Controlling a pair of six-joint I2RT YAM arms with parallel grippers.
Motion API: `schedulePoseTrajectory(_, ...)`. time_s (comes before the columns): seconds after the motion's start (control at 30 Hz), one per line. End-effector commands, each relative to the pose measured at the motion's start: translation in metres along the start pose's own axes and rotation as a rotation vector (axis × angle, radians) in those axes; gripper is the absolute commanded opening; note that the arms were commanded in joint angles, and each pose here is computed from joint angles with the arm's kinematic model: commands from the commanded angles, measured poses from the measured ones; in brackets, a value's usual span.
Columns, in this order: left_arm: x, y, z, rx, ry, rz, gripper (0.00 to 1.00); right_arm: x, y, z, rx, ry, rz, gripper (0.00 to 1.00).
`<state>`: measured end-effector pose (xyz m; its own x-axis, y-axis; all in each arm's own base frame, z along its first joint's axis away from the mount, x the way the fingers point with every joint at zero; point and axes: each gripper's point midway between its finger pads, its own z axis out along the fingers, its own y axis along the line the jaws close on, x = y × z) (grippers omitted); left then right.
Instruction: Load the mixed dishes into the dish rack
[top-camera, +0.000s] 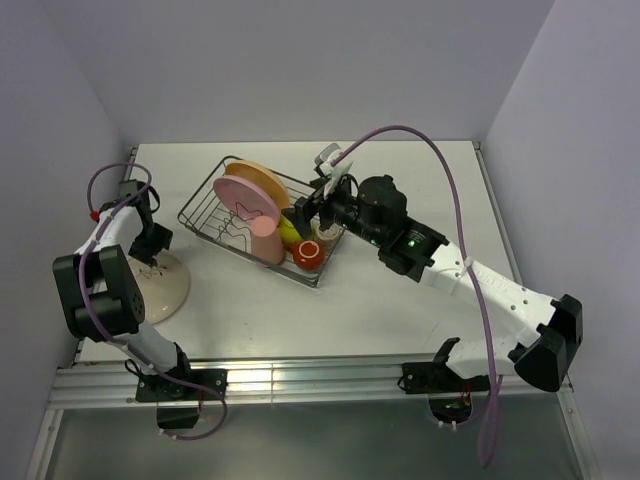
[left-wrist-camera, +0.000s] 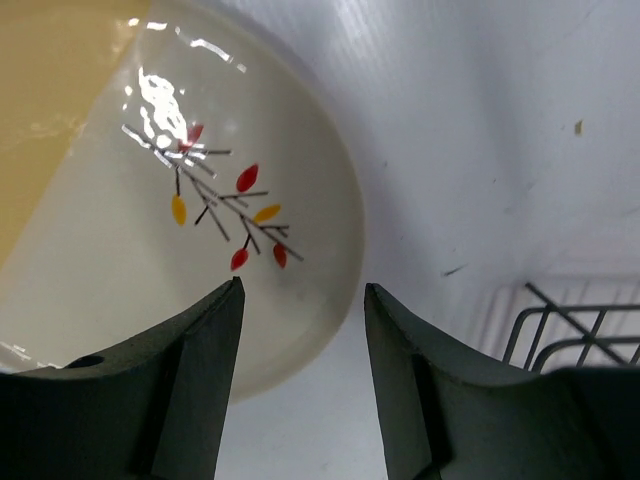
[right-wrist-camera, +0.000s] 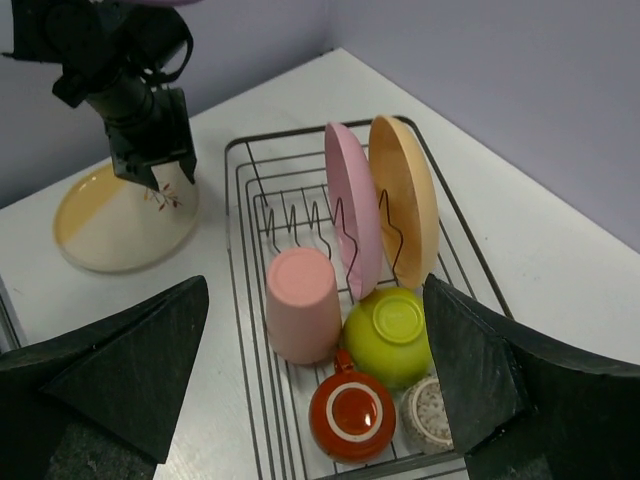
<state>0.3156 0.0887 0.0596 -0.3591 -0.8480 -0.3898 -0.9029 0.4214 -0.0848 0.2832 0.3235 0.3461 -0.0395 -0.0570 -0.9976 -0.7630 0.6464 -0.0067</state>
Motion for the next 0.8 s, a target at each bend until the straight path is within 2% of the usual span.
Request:
schedulePoseTrajectory(0.0, -0.018, -0.009, 0.0, -0.017, -0.033, 0.013, 0.57, 0.019, -0.004, 0.003, 0.033, 0.066, 0.028, 0.95)
schedulePoseTrajectory(0.2, -0.027, -0.005, 0.015, -0.105, -0.048, 0.027, 0.56, 0.016, 0.017, -0.008, -0.053, 0.047, 0.082, 0.95)
schedulePoseTrajectory(0.57, -0.022, 0.009, 0.045, -0.24, -0.02, 0.091, 0.54, 0.002, 0.016, -0.027, -0.025, 0.001, 0.056, 0.95)
schedulePoseTrajectory(0.63, -0.016, 0.01, 0.051, -0.244, 0.0, 0.097, 0.52, 0.003, 0.017, -0.028, -0.028, 0.001, 0.057, 0.95)
schedulePoseTrajectory(0.77, -0.007, 0.013, 0.062, -0.252, 0.029, 0.106, 0.39, 0.005, 0.014, -0.03, -0.015, 0.007, 0.054, 0.95)
